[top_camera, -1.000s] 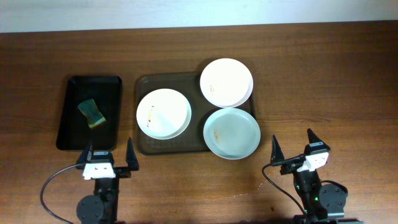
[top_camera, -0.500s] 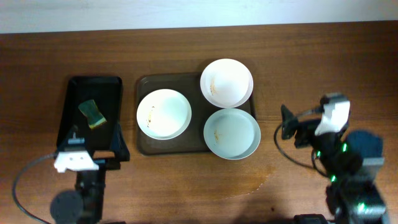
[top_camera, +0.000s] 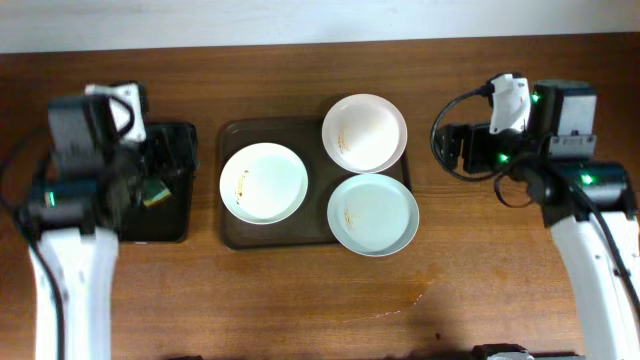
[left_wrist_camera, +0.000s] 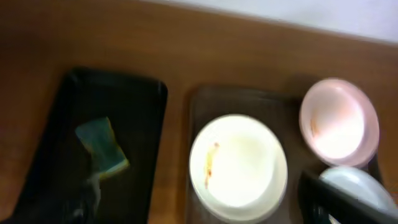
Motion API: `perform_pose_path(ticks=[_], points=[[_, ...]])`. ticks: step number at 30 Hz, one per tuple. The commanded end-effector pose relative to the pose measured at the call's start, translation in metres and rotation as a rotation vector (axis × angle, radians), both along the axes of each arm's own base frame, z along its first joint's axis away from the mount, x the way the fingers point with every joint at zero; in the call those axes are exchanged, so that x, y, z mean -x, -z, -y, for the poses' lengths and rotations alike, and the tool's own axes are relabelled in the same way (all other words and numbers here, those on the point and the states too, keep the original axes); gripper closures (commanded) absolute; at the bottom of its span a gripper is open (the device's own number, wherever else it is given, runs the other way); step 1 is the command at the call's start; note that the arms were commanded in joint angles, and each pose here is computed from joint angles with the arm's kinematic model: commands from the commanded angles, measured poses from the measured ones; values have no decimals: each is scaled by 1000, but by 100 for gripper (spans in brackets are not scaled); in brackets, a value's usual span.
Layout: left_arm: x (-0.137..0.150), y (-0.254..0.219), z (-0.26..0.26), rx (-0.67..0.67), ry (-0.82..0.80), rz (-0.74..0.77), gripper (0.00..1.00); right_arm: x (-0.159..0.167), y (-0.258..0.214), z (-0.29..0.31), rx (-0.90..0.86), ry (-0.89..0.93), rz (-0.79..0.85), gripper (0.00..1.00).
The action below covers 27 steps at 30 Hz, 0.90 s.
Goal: Clean dirty plates on tray and stack at the side
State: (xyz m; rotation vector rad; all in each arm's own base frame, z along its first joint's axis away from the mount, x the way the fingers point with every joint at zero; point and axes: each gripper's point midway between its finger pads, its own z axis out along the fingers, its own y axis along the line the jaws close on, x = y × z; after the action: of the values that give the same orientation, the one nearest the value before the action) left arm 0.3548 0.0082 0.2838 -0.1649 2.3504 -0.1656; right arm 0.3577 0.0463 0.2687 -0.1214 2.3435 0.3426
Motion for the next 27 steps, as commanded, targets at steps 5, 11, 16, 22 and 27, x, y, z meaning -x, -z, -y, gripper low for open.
perform_pose_path(ticks=[5,11,16,22,27], points=[[-23,53,10,87,37,-279,1,-29,10,-55,-220,-96,-49,5],[-26,64,-10,36,-15,-306,1,-40,55,-122,-179,-48,-153,13],[-17,65,-66,59,-267,-323,3,-43,105,-186,-135,-81,-209,21],[-8,65,-111,41,-390,-317,3,-53,161,-230,-84,-73,-250,32],[-7,70,-119,6,-418,-335,3,-59,197,-249,-70,-78,-290,42]])
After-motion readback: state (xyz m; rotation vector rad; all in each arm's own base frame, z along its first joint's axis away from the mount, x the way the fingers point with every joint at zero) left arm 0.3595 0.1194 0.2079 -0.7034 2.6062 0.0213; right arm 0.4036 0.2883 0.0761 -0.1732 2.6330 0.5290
